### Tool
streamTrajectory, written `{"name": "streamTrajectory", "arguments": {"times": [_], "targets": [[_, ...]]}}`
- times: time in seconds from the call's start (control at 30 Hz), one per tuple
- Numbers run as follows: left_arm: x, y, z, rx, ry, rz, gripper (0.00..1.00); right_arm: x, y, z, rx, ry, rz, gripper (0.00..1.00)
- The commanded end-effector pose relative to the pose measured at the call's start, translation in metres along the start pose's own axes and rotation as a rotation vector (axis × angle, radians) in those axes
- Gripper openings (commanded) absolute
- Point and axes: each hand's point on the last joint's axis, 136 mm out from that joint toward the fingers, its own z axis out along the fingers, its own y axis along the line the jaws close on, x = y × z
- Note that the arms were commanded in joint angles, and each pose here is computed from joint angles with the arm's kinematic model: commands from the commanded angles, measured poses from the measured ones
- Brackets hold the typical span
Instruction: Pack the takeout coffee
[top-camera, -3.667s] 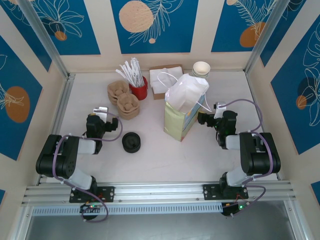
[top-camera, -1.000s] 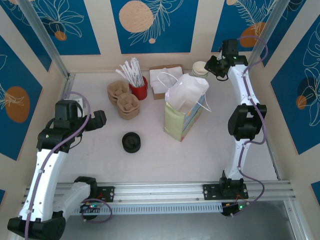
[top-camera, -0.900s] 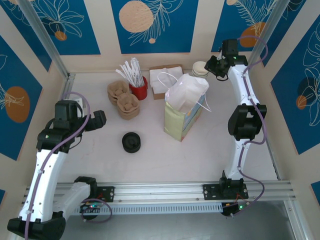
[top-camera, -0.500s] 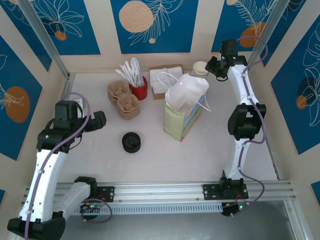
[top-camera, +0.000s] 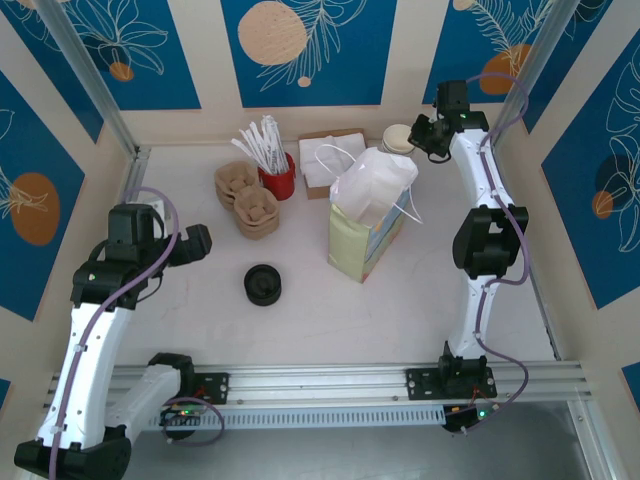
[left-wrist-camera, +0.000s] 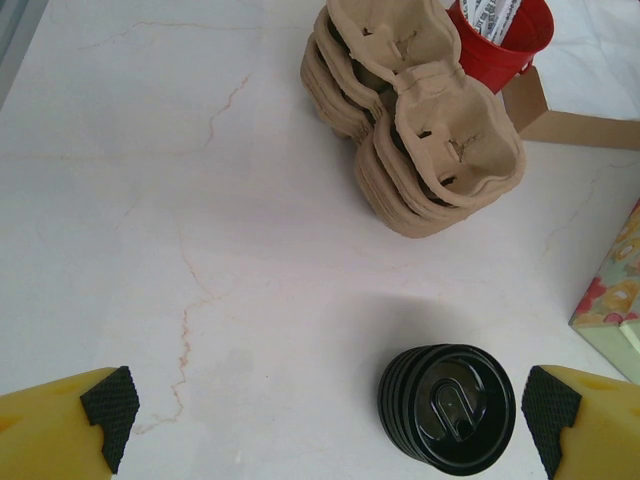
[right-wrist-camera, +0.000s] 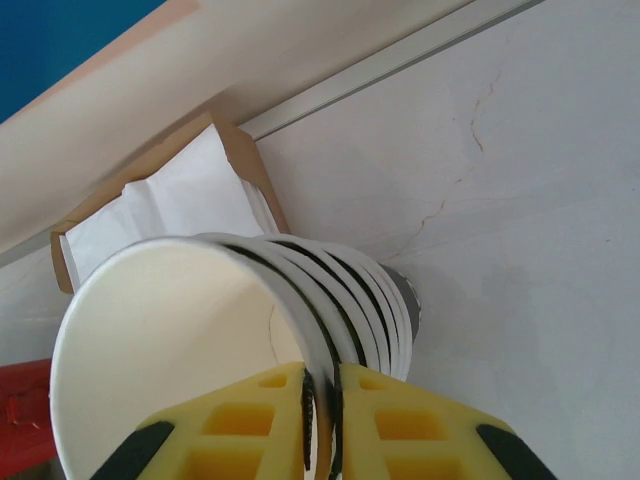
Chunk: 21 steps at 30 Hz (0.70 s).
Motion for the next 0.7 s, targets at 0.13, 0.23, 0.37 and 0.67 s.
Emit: {"name": "streamTrajectory", "arguments": {"times": [0.13, 0.23, 0.37, 0.67], "targets": [[-0.001, 0.0, -0.008, -0.004, -0.013, 0.01, 1.0, -0.012, 0.011, -0.019, -0.002, -0.033, -0.027, 0.1], [-0.001, 0.0, -0.009, -0.001, -0.013, 0.009, 1.0, -0.016, 0.015, -0.029, -0.011, -0.049, -0.034, 0.08], [-0.001, 0.0, -0.01, 0.0, -0.014, 0.009, 1.0, -0.025, 0.023, -0.047, -0.029, -0.073, -0.044, 0.07], [-0.003, -0.001, -0.015, 0.003, -0.02, 0.007, 1.0, -0.052, 0.047, -0.118, -0.098, -0.179, -0.064, 0.06]]}}
